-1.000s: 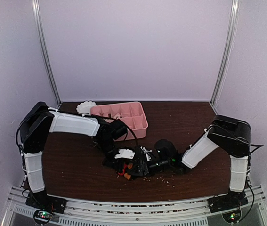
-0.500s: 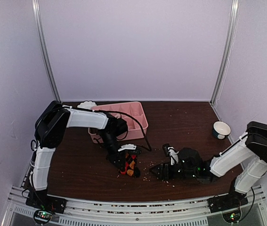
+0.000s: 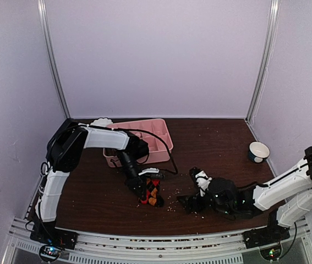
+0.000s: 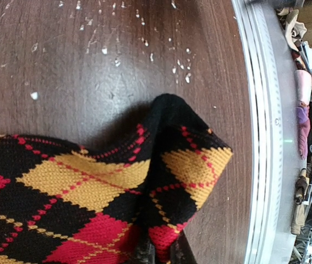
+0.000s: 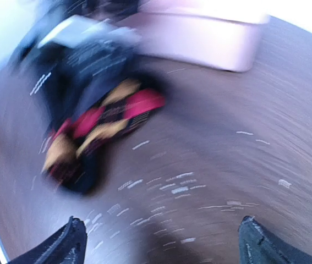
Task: Roll the socks
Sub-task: Roll the sock.
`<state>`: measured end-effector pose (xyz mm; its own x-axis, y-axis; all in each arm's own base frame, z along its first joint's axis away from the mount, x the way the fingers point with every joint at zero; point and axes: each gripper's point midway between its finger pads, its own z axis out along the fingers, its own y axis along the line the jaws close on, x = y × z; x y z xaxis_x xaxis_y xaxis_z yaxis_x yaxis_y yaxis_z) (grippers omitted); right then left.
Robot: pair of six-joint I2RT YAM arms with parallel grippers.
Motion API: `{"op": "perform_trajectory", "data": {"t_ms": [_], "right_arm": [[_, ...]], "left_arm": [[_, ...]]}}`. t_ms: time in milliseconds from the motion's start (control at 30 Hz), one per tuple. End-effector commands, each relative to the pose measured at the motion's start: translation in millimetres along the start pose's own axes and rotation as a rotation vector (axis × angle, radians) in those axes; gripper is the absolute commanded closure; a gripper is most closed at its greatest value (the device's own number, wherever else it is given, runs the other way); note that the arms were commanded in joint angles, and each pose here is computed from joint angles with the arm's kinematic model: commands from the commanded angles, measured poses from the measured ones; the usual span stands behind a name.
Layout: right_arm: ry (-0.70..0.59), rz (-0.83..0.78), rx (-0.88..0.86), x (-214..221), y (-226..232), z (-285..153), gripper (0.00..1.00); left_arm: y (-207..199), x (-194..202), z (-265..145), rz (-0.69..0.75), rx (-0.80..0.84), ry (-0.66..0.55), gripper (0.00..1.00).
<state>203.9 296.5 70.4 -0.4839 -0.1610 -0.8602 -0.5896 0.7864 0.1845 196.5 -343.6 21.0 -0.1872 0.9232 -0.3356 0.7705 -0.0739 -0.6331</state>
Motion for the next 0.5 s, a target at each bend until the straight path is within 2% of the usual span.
{"op": "perform_trajectory", "data": {"t_ms": [0,100,200,467], "right_arm": [[0.027,-0.488,-0.102,7.1,47.0,4.5,0.08],[0.026,-0.738,-0.186,12.4,79.9,8.0,0.16],[0.056,-0.942,-0.183,18.6,93.0,21.3,0.25],[0.102,-1.213,-0.132,32.0,98.3,55.5,0.34]], "left_arm": [[6.8,19.7,11.7,-0.074,0.056,0.041,0.96],[6.0,19.0,11.6,-0.079,0.082,0.037,0.96],[6.7,19.4,12.4,-0.09,0.106,0.036,0.96],[6.5,19.8,13.5,-0.099,0.129,0.036,0.96]]}}
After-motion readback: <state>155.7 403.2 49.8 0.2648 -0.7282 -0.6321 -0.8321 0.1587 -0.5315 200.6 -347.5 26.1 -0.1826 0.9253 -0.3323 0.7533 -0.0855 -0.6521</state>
